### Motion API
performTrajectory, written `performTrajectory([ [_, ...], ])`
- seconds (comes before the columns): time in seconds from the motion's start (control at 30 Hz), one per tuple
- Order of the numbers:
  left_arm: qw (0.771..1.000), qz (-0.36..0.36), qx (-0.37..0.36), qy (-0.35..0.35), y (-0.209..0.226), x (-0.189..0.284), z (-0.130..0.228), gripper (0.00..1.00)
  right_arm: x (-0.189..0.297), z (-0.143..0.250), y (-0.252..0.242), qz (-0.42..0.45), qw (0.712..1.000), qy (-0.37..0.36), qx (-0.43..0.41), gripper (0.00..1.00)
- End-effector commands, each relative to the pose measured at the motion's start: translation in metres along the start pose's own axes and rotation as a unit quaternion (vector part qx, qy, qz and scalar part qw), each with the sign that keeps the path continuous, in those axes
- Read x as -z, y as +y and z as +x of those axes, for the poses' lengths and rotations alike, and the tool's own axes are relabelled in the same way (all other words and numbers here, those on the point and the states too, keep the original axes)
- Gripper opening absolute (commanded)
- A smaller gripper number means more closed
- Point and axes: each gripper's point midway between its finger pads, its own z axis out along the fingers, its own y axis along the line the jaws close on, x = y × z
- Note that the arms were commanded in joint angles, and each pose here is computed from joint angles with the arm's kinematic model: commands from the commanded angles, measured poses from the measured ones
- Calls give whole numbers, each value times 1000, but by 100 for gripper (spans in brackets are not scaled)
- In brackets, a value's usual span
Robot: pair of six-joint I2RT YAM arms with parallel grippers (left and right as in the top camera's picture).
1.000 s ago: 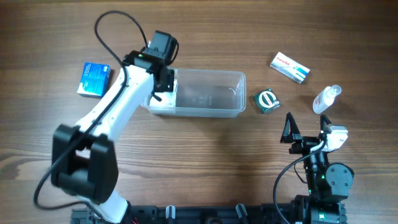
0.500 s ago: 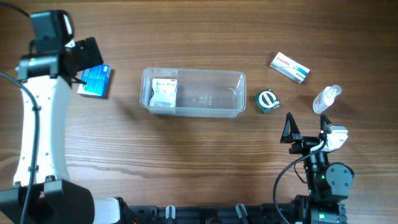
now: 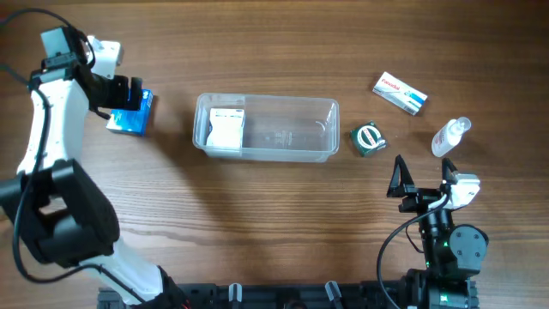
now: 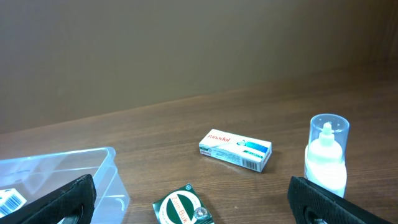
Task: Pack container
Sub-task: 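Move the left gripper back to the blue lozenge box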
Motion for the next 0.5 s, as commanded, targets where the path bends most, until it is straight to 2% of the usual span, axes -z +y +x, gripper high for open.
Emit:
performTrajectory([
  [0.0, 1000, 16, -24, 0, -2, -18, 0, 100, 0, 2, -1, 2, 1000, 1, 5, 100],
  [0.17, 999, 29, -9, 32, -5, -49, 16, 100, 0, 2, -1, 2, 1000, 1, 5, 100],
  [0.47, 999, 25, 22, 36, -3, -59, 20, 100, 0, 2, -1, 2, 1000, 1, 5, 100],
])
